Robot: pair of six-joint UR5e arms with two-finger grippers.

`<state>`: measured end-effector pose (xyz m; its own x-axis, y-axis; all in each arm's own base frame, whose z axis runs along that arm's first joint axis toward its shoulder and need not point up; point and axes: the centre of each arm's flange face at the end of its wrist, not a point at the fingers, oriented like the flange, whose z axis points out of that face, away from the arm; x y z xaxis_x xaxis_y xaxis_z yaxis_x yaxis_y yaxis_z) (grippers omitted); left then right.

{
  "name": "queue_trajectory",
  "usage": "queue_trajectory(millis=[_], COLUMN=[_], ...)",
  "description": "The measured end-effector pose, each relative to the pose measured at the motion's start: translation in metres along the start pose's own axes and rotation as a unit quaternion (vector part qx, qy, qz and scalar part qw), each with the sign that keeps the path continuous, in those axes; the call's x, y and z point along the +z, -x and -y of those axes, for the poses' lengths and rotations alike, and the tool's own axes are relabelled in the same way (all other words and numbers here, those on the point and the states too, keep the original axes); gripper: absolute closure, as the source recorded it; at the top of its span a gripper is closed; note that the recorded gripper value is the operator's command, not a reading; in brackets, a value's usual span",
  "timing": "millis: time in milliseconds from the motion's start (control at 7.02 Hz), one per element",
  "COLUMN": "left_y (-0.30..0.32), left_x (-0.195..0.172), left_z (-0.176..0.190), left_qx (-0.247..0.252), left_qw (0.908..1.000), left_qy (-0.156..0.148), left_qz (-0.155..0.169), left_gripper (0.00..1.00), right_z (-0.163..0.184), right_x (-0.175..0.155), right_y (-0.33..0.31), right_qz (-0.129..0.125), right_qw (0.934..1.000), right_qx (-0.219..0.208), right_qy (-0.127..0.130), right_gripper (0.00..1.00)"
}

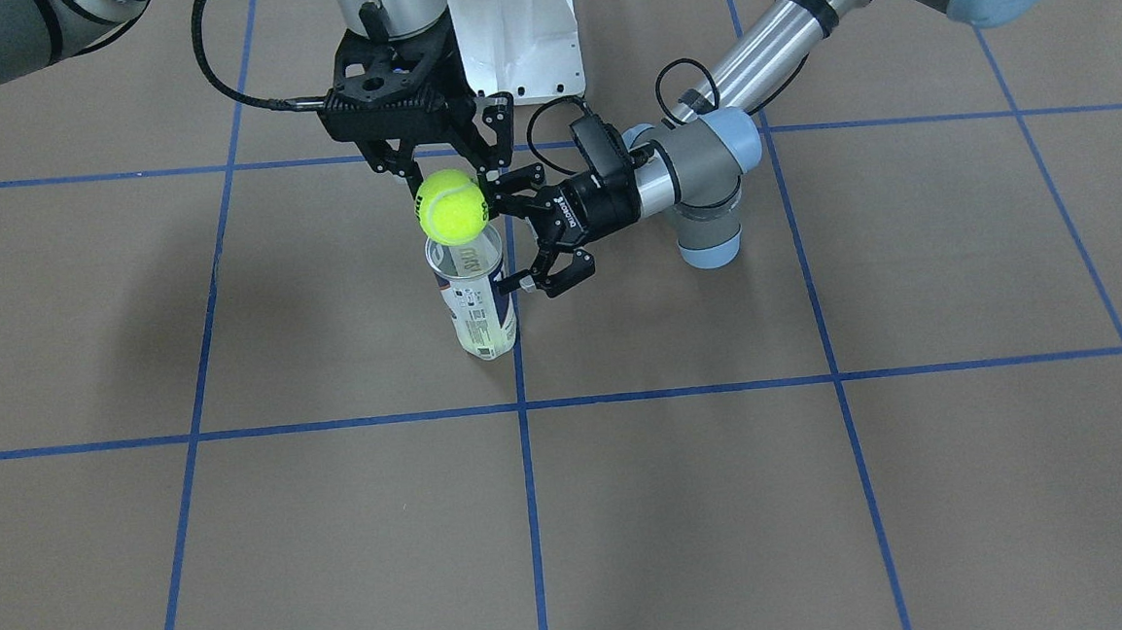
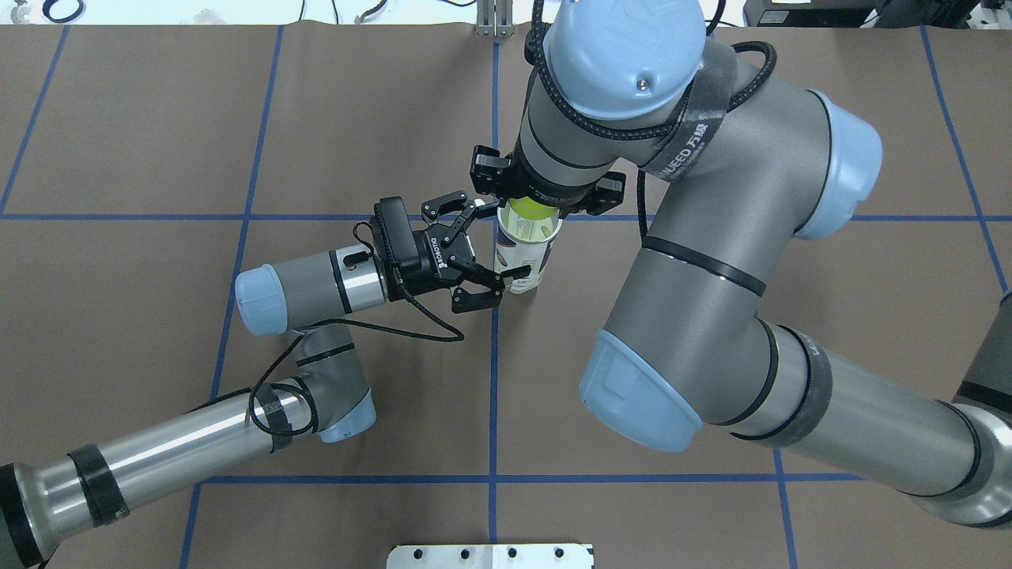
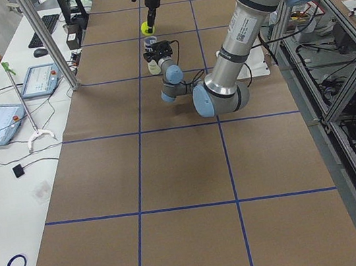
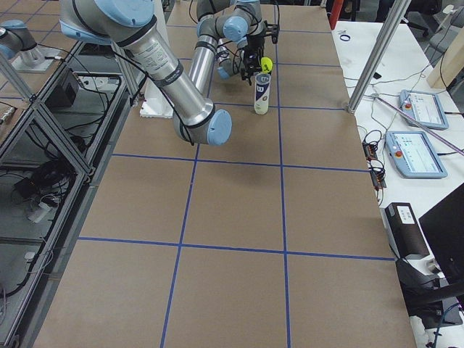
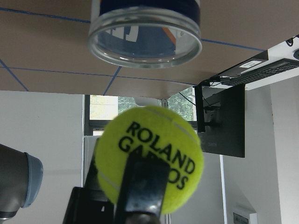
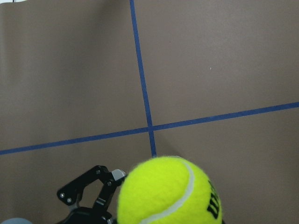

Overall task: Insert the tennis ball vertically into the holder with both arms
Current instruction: 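Lower the ball into the cup mouth and push it down with the right gripper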

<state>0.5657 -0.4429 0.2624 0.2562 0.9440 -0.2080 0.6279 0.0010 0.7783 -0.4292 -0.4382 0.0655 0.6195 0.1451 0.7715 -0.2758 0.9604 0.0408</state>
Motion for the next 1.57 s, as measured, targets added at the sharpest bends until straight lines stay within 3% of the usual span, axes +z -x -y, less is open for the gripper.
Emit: queue_trajectory(millis=[142, 285, 1139, 1282, 1424, 1566], left_y=[0.0, 0.0, 0.0, 0.0, 0.0, 0.0], left_x=[0.0, 0.0, 0.0, 0.0, 0.0, 0.0], left_z=[0.0, -0.001, -0.001, 0.0, 0.0, 0.0], left_qx=[0.0, 0.001, 0.001, 0.0, 0.0, 0.0], left_qw=[1.0, 1.0, 1.0, 1.0, 1.0, 1.0], left_qy=[0.0, 0.001, 0.001, 0.0, 0.0, 0.0], left_qz=[0.0, 0.0, 0.0, 0.0, 0.0, 0.0], left_gripper=[0.01, 0.01, 0.01, 0.01, 0.01, 0.01], right_z=[-0.005, -0.007, -0.011, -0.012, -0.011, -0.009], right_x=[0.003, 0.004, -0.006, -0.009, -0.007, -0.002], right_y=[0.001, 0.001, 0.002, 0.002, 0.002, 0.002], right_qz=[-0.007, -0.009, 0.001, 0.004, 0.002, -0.004], right_qw=[1.0, 0.9999, 1.0, 0.9999, 0.9999, 0.9999], right_qx=[-0.002, -0.002, -0.006, -0.009, -0.012, -0.016], right_qy=[0.002, 0.003, 0.005, 0.004, 0.003, 0.003], right_gripper=[0.3, 0.02, 0.01, 0.4, 0.99, 1.0])
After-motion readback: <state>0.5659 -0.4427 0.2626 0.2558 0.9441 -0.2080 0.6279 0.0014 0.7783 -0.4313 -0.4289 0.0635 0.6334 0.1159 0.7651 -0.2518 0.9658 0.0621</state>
